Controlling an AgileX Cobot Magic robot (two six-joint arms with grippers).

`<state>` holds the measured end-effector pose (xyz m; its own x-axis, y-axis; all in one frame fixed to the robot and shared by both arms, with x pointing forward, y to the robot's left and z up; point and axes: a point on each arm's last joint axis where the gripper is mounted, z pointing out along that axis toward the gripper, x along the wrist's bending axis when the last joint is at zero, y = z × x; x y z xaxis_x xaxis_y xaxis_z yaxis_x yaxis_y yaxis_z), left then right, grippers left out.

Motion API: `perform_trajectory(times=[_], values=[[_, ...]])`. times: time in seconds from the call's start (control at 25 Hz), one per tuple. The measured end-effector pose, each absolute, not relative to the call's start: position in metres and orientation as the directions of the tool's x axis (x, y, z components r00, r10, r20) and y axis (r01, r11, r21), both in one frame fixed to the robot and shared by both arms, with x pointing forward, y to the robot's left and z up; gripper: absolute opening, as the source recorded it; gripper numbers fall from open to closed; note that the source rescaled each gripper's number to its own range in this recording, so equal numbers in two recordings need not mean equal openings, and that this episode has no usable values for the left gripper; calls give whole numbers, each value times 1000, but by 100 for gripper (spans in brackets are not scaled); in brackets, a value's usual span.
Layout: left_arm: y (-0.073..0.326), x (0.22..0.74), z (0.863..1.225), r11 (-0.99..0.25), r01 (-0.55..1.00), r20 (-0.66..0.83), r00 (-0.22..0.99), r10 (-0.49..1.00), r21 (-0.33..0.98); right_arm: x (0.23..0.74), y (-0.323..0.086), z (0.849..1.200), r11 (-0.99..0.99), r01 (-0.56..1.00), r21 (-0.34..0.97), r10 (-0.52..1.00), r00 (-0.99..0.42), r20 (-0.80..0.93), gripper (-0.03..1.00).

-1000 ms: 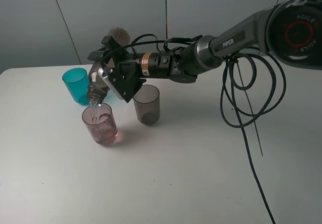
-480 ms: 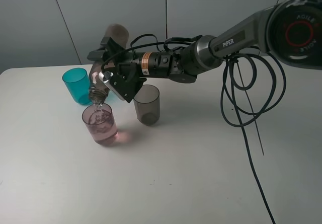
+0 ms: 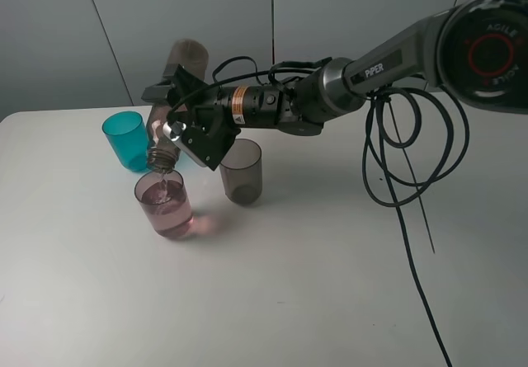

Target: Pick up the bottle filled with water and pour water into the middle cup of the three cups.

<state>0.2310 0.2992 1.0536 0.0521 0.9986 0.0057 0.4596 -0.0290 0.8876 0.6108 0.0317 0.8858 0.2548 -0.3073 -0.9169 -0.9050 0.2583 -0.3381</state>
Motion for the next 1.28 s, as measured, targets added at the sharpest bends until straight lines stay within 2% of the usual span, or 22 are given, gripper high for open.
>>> perform_trajectory(times=[0.92,1.28], values=[[299,231,1054,-29,460,6,52,999,888,609,33,888,216,-884,-415,-308,341,-888,0],[299,231,1054,-29,460,6,52,999,888,609,33,903,219,-870,-443,-288,376,-881,0]])
